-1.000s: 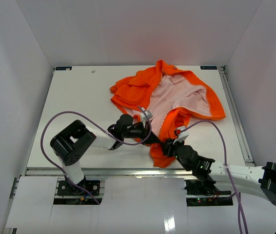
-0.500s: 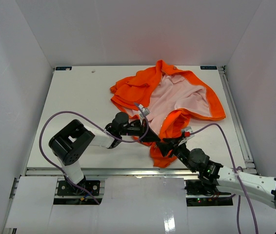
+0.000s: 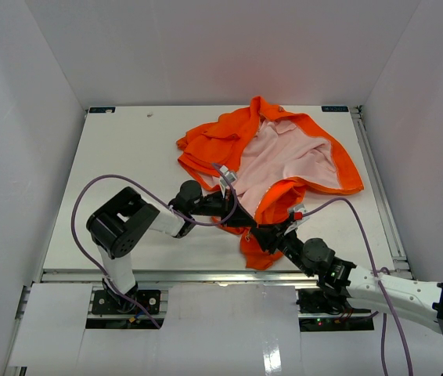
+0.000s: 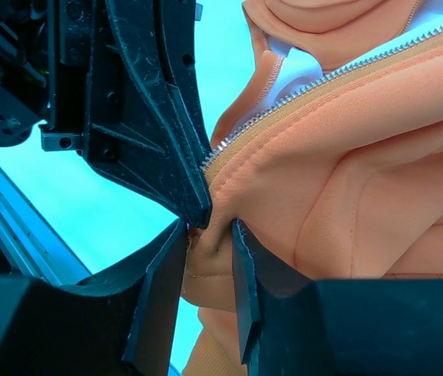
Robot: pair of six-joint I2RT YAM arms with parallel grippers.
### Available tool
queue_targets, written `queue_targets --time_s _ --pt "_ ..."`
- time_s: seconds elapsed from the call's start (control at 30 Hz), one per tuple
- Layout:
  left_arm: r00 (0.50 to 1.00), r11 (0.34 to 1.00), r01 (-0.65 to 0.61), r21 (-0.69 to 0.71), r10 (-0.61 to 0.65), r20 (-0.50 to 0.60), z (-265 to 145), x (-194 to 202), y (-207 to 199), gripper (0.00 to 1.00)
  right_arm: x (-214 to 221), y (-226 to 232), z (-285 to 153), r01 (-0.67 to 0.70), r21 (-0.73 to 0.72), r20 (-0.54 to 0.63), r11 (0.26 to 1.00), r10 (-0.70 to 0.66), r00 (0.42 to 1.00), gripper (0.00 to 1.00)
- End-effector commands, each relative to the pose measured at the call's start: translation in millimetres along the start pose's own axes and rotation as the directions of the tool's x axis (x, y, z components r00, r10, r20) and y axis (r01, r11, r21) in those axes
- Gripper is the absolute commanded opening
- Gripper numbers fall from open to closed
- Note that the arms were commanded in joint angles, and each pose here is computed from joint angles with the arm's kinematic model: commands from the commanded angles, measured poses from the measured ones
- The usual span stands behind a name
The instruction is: Zip up the jacket
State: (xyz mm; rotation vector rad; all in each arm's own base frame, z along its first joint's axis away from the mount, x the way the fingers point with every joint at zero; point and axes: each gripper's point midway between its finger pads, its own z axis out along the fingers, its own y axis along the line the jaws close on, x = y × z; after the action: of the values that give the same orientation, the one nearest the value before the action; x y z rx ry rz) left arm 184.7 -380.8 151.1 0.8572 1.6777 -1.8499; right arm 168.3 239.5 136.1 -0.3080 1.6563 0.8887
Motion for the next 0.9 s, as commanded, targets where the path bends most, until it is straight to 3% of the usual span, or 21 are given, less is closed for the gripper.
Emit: queue_targets --time_s 0.0,0.87 --pt "0.999 0.997 -0.048 0.066 0.048 0.002 0 -7 -14 0.0 5 1 -1 -0.005 -0.022 0.011 1.0 0.006 1.0 0.32" --pt "0.993 0.961 -0.118 -0.249 0.12 -0.007 -12 -17 24 0.0 28 0 8 -0.01 0.027 -0.133 1.0 0.014 0.991 0.27"
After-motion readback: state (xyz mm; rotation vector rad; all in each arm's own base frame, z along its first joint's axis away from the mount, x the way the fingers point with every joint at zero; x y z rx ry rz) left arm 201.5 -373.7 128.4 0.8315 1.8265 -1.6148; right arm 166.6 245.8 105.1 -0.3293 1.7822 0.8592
